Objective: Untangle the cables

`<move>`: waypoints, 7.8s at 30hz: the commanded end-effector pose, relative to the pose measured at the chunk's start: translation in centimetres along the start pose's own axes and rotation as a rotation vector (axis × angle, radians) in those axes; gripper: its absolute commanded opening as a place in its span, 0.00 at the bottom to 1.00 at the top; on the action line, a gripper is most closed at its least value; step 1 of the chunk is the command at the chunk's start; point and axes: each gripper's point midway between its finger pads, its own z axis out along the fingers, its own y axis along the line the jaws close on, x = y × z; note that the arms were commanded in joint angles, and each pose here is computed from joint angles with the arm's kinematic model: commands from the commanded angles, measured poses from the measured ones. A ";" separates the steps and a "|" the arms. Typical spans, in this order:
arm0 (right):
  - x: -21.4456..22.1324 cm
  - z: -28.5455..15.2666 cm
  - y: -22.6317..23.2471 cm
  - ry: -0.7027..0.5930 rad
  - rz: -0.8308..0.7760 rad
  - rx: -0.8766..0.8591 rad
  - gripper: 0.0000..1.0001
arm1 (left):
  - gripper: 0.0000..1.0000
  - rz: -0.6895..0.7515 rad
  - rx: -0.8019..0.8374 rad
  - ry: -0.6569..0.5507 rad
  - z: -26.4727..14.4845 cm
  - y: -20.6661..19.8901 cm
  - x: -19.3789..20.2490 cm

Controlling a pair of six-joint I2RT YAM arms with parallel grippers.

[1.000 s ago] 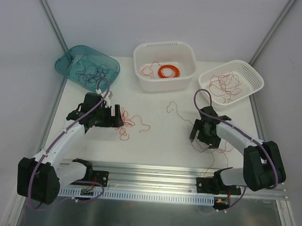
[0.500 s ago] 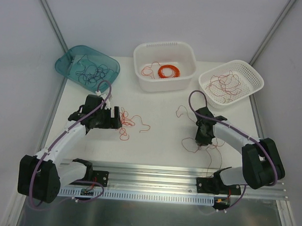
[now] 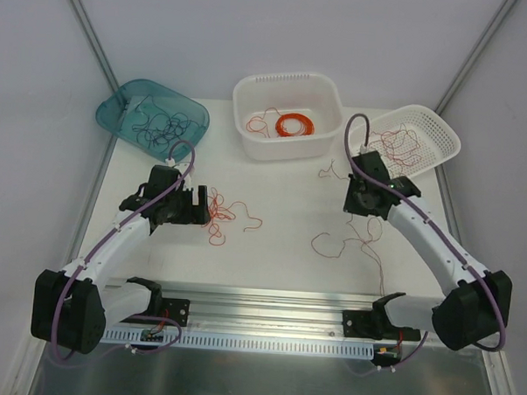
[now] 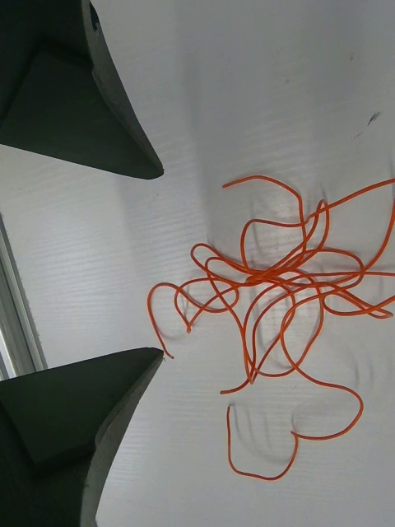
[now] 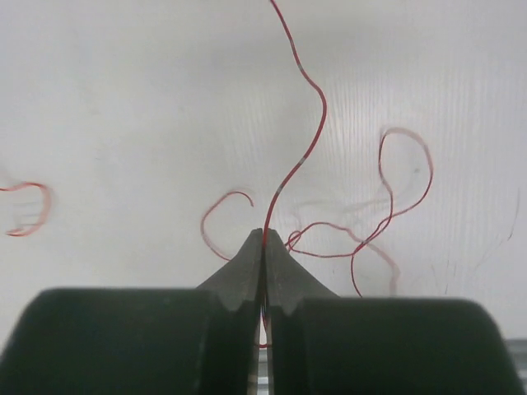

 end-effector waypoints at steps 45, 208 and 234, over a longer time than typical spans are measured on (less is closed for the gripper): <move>2.7 5.7 -1.5 0.085 0.170 0.084 0.97 | 0.84 0.045 -0.020 -0.029 0.1 0.2 -1.1; 4.1 7.0 29.7 0.085 -0.563 -0.824 0.01 | 0.63 -0.239 0.018 0.150 6.4 -3.4 1.9; -11.8 -20.4 4.6 -0.636 -0.347 -0.566 0.01 | 0.22 -0.314 -0.025 0.218 8.3 -3.2 2.3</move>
